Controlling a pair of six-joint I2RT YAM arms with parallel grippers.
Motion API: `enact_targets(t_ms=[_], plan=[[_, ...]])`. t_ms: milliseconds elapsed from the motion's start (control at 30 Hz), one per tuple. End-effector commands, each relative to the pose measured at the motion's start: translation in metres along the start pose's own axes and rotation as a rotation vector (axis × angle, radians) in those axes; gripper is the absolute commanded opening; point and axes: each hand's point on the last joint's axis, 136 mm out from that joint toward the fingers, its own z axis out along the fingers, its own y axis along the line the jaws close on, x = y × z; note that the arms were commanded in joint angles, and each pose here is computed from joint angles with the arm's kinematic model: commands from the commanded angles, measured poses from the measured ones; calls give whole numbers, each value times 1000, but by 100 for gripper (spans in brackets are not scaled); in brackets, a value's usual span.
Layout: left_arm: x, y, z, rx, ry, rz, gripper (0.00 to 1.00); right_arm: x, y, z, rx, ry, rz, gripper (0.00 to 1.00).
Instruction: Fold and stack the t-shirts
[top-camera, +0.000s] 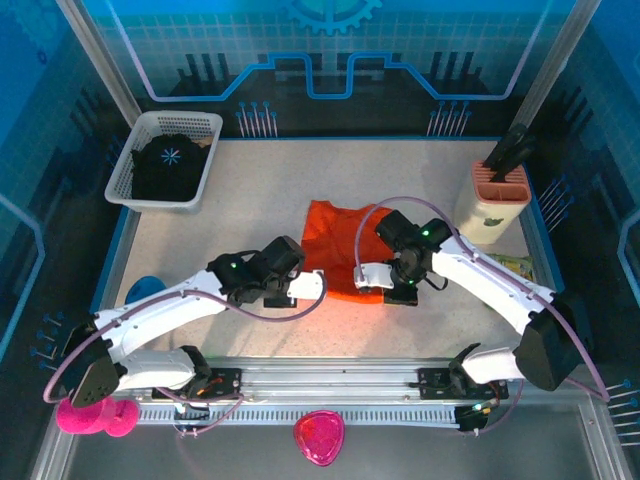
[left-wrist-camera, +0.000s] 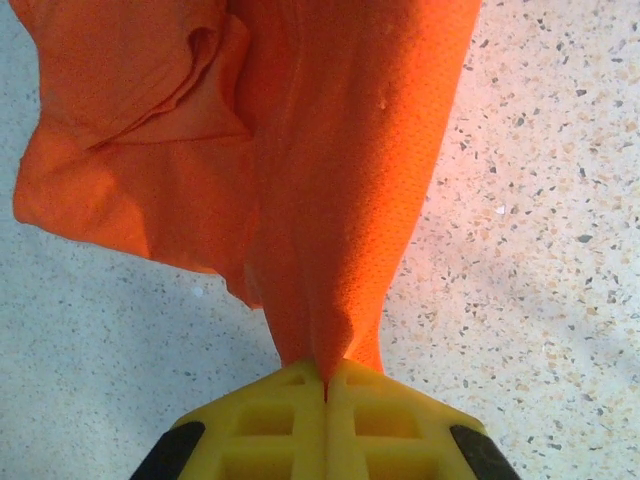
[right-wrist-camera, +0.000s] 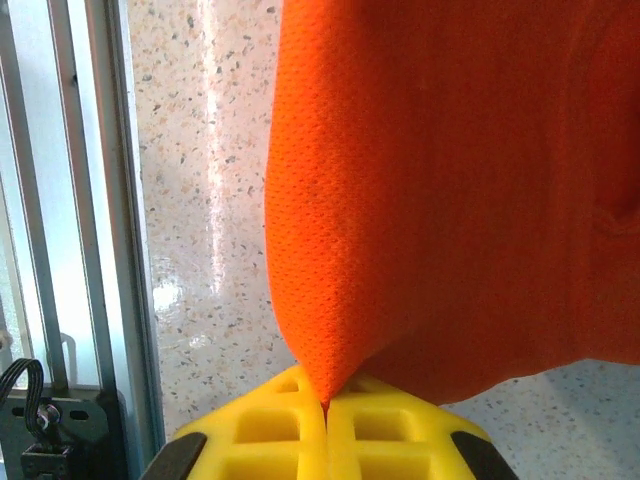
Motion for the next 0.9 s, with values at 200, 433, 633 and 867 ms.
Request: enact_targets(t_ms=[200,433,633,867], plan=[[-30,81,-18,-86,-114,-31,0,-2,-67,-39,200,-32,55,0],[-35,138,-1,-99,-162,-52,0,7,-126,-51,321,-65,155,0],[-23,177,41,-97,-135,-93,0,20,-175,-38,400,-49,245,0],[-7,211,86,-155,-131,-155,0,33,-227,-32,560,-24,339,0]])
